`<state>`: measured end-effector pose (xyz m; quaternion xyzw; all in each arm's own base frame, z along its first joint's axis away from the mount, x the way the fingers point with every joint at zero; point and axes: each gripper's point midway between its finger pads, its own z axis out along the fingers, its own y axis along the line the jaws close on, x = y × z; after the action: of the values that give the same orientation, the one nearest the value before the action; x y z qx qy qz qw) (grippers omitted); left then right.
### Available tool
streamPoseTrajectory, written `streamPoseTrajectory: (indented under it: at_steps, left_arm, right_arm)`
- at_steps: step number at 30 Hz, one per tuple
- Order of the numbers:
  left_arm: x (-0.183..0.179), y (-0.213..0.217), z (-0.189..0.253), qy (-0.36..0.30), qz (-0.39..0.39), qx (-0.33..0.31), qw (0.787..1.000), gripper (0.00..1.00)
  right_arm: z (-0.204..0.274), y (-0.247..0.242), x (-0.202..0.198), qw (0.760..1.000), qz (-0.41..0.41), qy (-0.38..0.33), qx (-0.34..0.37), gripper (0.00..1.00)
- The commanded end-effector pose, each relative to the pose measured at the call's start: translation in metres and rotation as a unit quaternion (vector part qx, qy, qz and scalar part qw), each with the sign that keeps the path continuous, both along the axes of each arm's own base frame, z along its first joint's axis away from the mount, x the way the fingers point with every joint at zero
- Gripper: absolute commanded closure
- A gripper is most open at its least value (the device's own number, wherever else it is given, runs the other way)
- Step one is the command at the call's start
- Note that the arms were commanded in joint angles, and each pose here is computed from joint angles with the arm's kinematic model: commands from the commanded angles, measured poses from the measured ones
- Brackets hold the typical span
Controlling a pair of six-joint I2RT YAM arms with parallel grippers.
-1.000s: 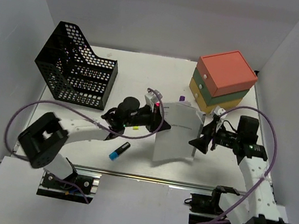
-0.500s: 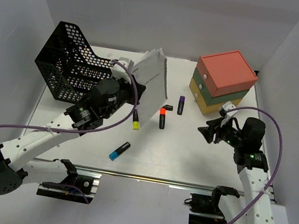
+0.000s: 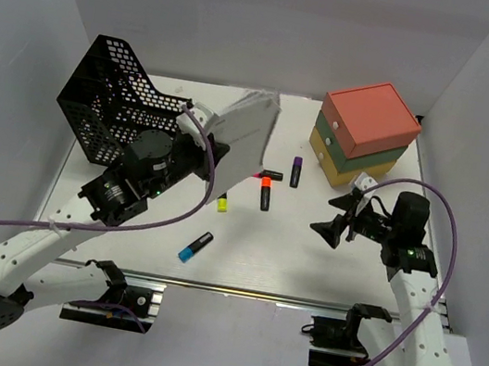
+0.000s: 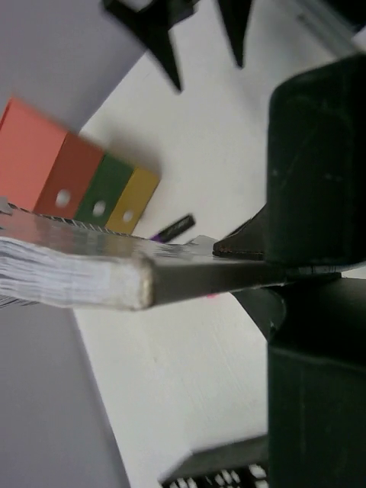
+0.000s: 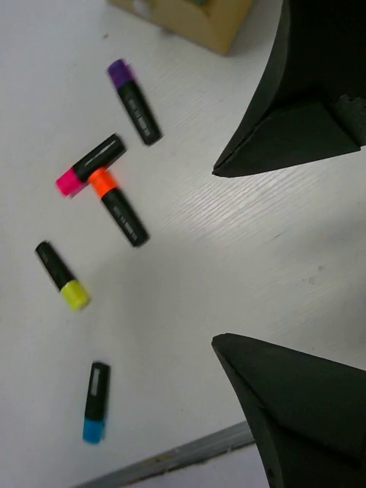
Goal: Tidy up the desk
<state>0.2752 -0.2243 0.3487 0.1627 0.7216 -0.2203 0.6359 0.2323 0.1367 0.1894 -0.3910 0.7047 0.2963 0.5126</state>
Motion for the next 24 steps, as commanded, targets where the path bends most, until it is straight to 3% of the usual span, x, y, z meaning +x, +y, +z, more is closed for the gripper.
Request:
streamPoseTrajectory:
  at_steps: [1,3,4,6,8,9,11,16,24]
  left_arm:
    - [-0.038,-0.036,0.030,-0.072,-0.166,0.007,0.983,1.00]
    - [-0.048,-0.045,0.025,-0.071,-0.204,0.006,0.976,1.00]
    - [-0.053,-0.048,0.025,-0.074,-0.220,0.003,0.973,1.00]
    - [-0.065,-0.060,0.023,-0.079,-0.265,-0.012,0.961,1.00]
    - [-0.073,-0.068,0.018,-0.077,-0.297,-0.019,0.951,1.00]
    - [-0.075,-0.073,0.016,-0.077,-0.310,-0.022,0.947,1.00]
    - [-0.079,-0.083,0.006,-0.061,-0.338,-0.023,0.939,1.00]
    - [-0.094,-0.100,0.004,-0.064,-0.404,-0.040,0.911,1.00]
    - [-0.098,-0.114,-0.003,-0.058,-0.444,-0.050,0.892,1.00]
  right_arm:
    - [0.043,0.023,-0.026,0.989,0.116,-0.086,0.038,0.11]
    - [0.058,0.028,-0.031,0.986,0.129,-0.083,0.070,0.11]
    - [0.072,0.031,-0.025,0.981,0.134,-0.116,0.079,0.11]
    - [0.083,0.035,-0.028,0.979,0.144,-0.079,0.117,0.11]
    - [0.094,0.040,-0.024,0.973,0.163,-0.093,0.130,0.11]
    - [0.095,0.041,-0.026,0.974,0.161,-0.060,0.150,0.11]
    - [0.108,0.043,-0.026,0.968,0.170,-0.100,0.154,0.11]
    - [0.126,0.046,-0.021,0.966,0.175,-0.104,0.161,0.11]
    - [0.127,0.058,-0.027,0.958,0.209,-0.106,0.167,0.12]
